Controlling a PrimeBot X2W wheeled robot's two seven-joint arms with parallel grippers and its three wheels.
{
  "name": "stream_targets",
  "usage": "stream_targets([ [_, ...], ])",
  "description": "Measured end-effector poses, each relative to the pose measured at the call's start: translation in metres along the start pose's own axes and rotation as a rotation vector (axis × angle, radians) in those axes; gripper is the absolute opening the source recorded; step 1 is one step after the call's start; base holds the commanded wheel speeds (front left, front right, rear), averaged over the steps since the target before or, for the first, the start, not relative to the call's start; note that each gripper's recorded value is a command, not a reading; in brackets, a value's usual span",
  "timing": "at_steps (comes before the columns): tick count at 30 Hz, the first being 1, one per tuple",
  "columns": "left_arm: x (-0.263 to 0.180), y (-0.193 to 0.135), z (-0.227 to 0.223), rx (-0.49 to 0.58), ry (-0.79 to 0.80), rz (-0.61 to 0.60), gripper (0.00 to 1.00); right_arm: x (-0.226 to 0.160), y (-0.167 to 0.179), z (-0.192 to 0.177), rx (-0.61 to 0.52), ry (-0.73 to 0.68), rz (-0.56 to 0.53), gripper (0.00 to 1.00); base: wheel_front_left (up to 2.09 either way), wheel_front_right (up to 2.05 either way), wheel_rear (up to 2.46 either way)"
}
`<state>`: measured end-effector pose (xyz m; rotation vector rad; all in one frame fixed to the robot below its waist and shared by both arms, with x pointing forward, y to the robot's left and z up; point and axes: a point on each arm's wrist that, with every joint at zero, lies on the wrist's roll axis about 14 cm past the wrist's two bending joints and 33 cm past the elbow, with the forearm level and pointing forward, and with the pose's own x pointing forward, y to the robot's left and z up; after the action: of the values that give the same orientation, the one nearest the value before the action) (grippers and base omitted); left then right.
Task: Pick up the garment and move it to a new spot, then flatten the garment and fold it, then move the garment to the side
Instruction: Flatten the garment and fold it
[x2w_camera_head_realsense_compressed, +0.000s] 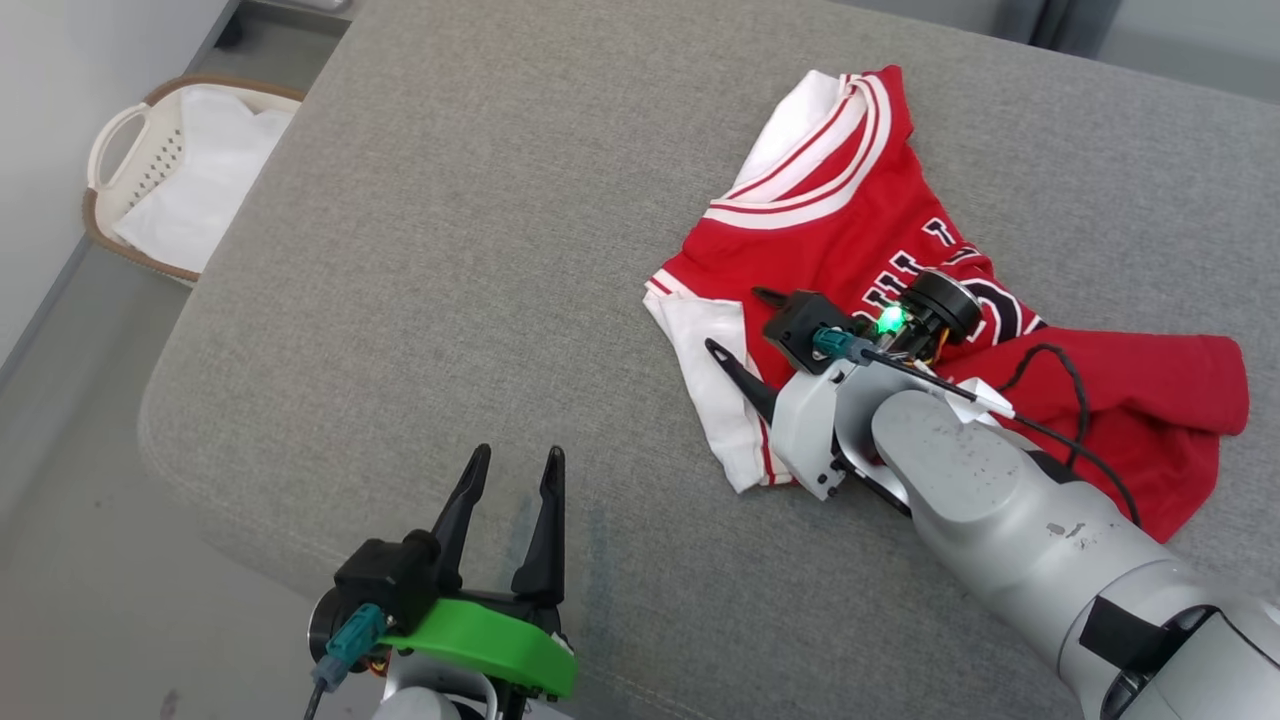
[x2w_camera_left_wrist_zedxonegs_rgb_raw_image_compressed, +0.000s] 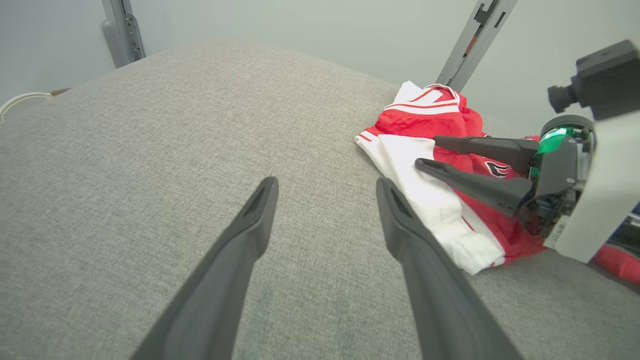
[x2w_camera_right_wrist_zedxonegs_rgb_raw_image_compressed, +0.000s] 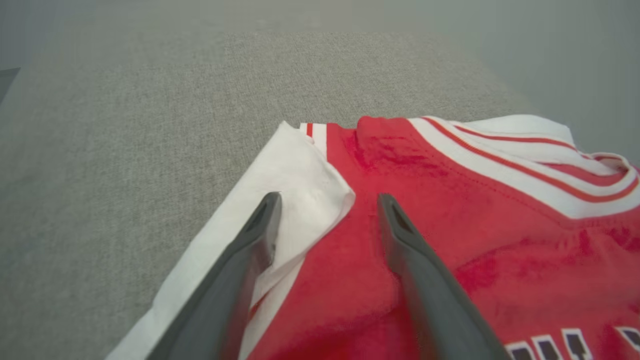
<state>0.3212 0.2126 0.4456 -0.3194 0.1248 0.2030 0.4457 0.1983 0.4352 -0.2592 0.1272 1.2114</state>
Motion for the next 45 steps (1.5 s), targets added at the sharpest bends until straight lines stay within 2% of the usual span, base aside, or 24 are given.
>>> stream_targets([
  [9, -0.009, 0.013, 0.003, 0.002, -0.006, 0.051, 1.00, 0.012, 0.011, -0.011, 0.039, 0.051, 0.033, 1.00, 0.00, 0.00, 0.00],
  [10, -0.009, 0.014, 0.003, 0.003, -0.007, 0.055, 1.00, 0.013, 0.015, -0.011, 0.038, 0.054, 0.042, 0.47, 0.00, 0.00, 0.00],
  [11, -0.010, 0.014, 0.003, 0.003, -0.007, 0.057, 1.00, 0.014, 0.017, -0.010, 0.039, 0.054, 0.050, 0.32, 0.00, 0.00, 0.00],
  [12, -0.010, 0.014, 0.003, 0.003, -0.008, 0.058, 1.00, 0.015, 0.019, -0.009, 0.037, 0.052, 0.056, 0.00, 0.00, 0.00, 0.00],
  [18, -0.010, 0.013, 0.004, 0.000, -0.010, 0.053, 1.00, 0.017, 0.029, 0.007, 0.016, 0.005, 0.092, 0.00, 0.00, 0.00, 0.00],
  [23, -0.011, 0.011, 0.003, -0.002, -0.010, 0.047, 1.00, 0.015, 0.053, 0.023, -0.024, -0.053, 0.166, 0.00, 0.00, 0.00, 0.00],
  [30, -0.008, 0.007, 0.004, 0.002, -0.014, 0.029, 1.00, 0.002, 0.088, 0.019, -0.101, -0.058, 0.267, 0.00, 0.00, 0.00, 0.00],
  [32, -0.007, 0.006, 0.003, 0.002, -0.013, 0.023, 1.00, -0.004, 0.101, 0.015, -0.106, -0.058, 0.302, 0.44, 0.00, 0.00, 0.00],
  [33, -0.007, 0.005, 0.003, 0.002, -0.013, 0.020, 1.00, -0.006, 0.108, 0.013, -0.097, -0.058, 0.317, 1.00, 0.00, 0.00, 0.00],
  [36, -0.005, 0.003, 0.003, 0.003, -0.011, 0.013, 1.00, -0.011, 0.118, 0.013, -0.055, -0.063, 0.334, 1.00, 0.00, 0.00, 0.00],
  [39, -0.003, 0.003, 0.003, 0.003, -0.012, 0.011, 1.00, -0.008, 0.103, 0.021, -0.049, -0.077, 0.299, 1.00, 0.00, 0.00, 0.00],
  [42, -0.002, 0.002, 0.003, 0.006, -0.013, 0.007, 1.00, 0.001, 0.063, 0.041, -0.048, -0.112, 0.204, 1.00, 0.00, 0.00, 0.00],
  [45, -0.002, 0.002, 0.004, 0.006, -0.015, 0.007, 1.00, 0.002, 0.025, 0.042, -0.063, -0.097, 0.114, 1.00, 0.00, 0.00, 0.00],
])
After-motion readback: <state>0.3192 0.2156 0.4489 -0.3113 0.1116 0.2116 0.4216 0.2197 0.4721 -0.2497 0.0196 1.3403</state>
